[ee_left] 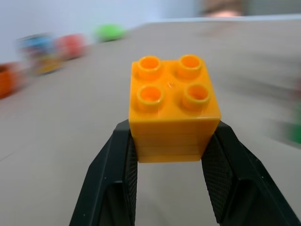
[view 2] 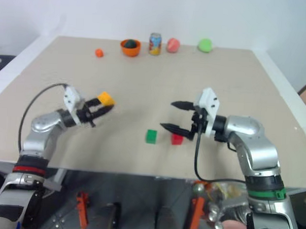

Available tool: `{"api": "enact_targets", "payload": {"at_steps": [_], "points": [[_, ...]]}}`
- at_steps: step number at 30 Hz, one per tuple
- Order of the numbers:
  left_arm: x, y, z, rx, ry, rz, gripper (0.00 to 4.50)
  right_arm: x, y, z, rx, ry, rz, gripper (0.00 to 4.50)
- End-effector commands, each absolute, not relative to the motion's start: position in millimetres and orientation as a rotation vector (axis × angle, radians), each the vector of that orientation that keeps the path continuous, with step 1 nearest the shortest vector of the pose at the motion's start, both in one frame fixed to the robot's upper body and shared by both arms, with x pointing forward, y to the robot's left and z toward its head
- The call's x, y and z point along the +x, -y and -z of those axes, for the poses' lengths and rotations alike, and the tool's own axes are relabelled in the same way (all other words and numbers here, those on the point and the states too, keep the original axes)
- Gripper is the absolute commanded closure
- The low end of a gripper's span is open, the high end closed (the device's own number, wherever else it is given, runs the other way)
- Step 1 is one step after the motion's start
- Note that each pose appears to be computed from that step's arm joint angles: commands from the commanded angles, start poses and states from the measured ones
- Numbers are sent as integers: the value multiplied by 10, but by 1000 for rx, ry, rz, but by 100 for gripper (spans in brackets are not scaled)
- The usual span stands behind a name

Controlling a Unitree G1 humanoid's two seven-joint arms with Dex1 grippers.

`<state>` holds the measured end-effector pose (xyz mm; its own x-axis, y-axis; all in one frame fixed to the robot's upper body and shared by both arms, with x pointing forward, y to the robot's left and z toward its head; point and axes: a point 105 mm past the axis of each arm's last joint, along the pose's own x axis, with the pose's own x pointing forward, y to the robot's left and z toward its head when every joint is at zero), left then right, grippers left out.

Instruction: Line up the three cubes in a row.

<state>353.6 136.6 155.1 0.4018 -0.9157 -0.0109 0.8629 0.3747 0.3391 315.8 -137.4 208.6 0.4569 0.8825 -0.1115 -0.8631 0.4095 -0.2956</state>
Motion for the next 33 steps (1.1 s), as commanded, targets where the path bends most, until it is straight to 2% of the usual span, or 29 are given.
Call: {"api": "enact_targets", "payload": {"at_steps": [1,4,12,20,33], "points": [[3342,-1330,-1339,495,116,1421,319,3078,1446,-2281,-362,127,-1065,18],[3347,-1298,-1198,554,49,1538,319,3025,1480,-2295,-363,126,-1040,18],[3508,-1035,-1246,577,47,1614,319,2911,1566,-2309,-362,111,-987,18],[3533,-899,-1219,578,27,1647,319,2867,1609,-2321,-365,104,-957,18],[3599,-1024,-1199,564,-15,1581,319,2828,1632,-2319,-365,95,-943,18]]}}
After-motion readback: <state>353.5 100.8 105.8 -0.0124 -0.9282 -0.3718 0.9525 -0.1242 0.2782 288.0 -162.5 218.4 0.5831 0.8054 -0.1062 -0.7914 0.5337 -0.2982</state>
